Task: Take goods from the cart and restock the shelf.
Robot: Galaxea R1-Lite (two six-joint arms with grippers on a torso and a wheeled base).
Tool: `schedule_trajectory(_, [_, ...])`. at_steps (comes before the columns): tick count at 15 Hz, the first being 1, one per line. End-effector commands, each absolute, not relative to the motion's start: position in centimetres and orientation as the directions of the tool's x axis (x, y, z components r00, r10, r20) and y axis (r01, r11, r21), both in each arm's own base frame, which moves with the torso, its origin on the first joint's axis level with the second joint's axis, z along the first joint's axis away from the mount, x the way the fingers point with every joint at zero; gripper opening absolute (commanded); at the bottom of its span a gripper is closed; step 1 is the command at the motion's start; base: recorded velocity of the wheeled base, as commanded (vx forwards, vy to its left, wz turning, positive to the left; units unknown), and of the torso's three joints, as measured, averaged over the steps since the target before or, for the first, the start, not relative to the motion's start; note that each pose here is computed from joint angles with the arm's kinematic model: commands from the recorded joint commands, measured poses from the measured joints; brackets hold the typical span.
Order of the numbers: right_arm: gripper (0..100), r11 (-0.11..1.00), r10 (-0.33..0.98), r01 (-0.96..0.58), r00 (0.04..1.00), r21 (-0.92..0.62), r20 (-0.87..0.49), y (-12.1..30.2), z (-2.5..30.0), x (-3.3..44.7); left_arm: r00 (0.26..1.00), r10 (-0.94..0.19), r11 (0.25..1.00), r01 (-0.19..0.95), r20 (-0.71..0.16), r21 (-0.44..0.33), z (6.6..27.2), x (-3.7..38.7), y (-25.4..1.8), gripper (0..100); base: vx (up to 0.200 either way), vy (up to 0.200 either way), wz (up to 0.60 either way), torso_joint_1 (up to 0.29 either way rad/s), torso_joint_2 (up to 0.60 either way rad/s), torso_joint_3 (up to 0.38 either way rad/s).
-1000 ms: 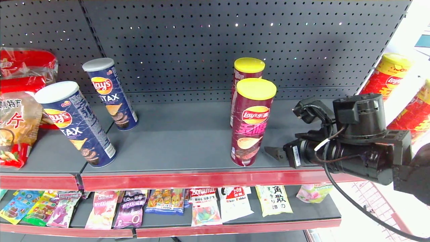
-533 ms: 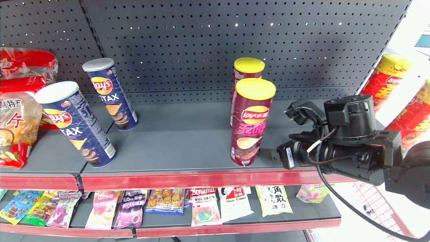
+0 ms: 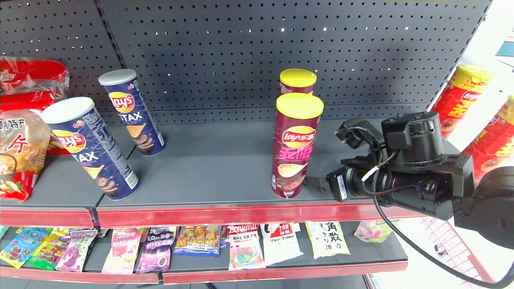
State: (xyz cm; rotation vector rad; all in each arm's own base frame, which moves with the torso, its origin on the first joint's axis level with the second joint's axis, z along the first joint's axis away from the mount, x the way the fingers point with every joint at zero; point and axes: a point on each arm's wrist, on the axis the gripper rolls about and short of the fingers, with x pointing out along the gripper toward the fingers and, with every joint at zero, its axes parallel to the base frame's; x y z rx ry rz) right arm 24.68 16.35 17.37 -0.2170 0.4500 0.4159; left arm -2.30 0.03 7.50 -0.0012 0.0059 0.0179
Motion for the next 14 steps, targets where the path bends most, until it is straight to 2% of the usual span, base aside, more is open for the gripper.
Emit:
schedule_trajectory(1, [100,0.892,0.348,-0.439,0.821,-0.111,-0.452,16.6,17.7,24.7,1.000,0.018,1.000,-0.018,-0.008,-0.001,7.5,-2.3,0.0,100,0.000,0.000,0.00,0.000,0.00,0.000])
schedule_trajectory(4, [100,0.895,0.342,-0.431,0.824,-0.109,-0.452,16.3,17.7,24.7,1.000,0.018,1.000,-0.018,-0.008,-0.001,7.5,-2.3,0.0,100,0.000,0.000,0.00,0.000,0.00,0.000])
schedule_trajectory(7, [100,0.917,0.311,-0.386,0.851,-0.102,-0.423,13.8,18.7,23.3,1.000,0.018,1.000,-0.018,-0.006,-0.001,7.5,-2.3,0.0,100,0.000,0.000,0.00,0.000,0.00,0.000])
schedule_trajectory(11, [100,0.925,0.330,-0.371,0.888,-0.076,-0.319,8.6,20.0,15.4,1.000,0.018,1.000,-0.018,-0.008,-0.001,7.5,-2.3,0.0,100,0.000,0.000,0.00,0.000,0.00,0.000])
schedule_trajectory(14, [100,0.924,0.357,-0.379,0.904,-0.053,-0.237,4.3,18.0,8.9,1.000,0.018,1.000,-0.018,-0.008,-0.001,7.5,-2.3,0.0,100,0.000,0.000,0.00,0.000,0.00,0.000])
